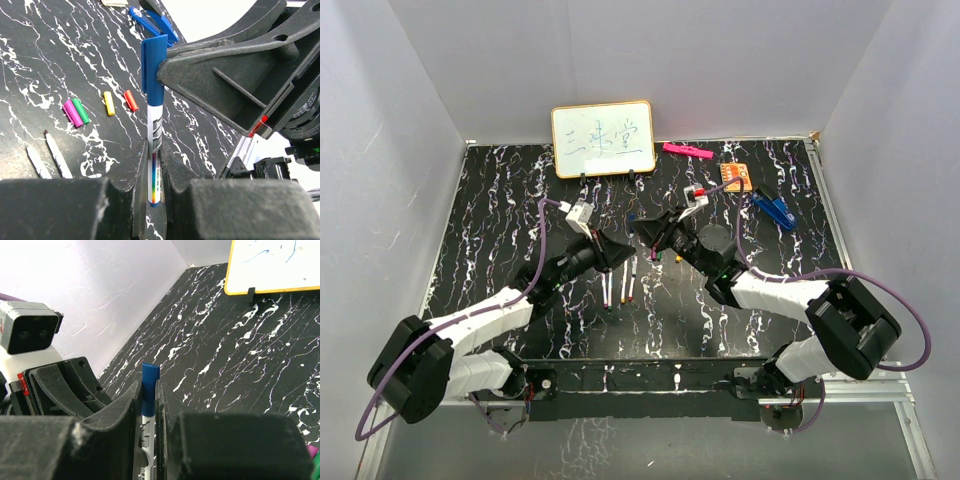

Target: Insert the pens into the pen caps

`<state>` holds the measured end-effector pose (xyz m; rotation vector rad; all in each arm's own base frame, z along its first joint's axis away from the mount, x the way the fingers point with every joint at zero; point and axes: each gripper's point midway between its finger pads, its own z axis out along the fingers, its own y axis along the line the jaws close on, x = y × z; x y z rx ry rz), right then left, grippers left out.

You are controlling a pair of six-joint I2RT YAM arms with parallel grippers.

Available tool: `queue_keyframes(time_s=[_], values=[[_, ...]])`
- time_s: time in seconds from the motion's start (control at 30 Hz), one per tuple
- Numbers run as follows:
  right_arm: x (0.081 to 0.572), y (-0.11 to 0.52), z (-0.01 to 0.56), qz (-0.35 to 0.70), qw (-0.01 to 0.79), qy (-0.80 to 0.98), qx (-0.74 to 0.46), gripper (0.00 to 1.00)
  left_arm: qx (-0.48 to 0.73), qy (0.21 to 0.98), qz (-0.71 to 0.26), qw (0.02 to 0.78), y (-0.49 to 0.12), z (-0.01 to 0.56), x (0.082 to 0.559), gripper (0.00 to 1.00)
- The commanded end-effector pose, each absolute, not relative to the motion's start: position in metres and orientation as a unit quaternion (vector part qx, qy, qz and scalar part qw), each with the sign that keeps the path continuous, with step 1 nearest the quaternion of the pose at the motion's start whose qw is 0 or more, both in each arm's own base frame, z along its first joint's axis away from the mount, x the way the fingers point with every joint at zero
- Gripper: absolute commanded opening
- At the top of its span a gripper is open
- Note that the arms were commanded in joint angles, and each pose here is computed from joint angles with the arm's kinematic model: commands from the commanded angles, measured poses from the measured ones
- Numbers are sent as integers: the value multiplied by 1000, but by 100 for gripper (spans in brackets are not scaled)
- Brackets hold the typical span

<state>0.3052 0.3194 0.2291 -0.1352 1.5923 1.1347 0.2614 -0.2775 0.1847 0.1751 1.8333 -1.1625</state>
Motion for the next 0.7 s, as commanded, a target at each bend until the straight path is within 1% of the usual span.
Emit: queue_keyframes(time_s=[0.0,0.23,0.4,0.6,0.63,0.67], values=[[267,335,156,455,459,754,-118,0,44,620,-478,620,-257,299,289,0],[254,345,139,440,444,769,-139,0,28,604,-452,656,-241,316,295,0],[253,351,140,436,446,769,-141,0,37,615,-445,650,-244,315,298,0],[286,351,180,398,513,750,-124,0,69,673,-423,603,-254,286,298,0],[294,350,191,388,529,745,-120,2,74,683,-420,593,-255,279,297,0],[301,349,204,378,547,738,-116,8,77,695,-416,581,-256,271,296,0]])
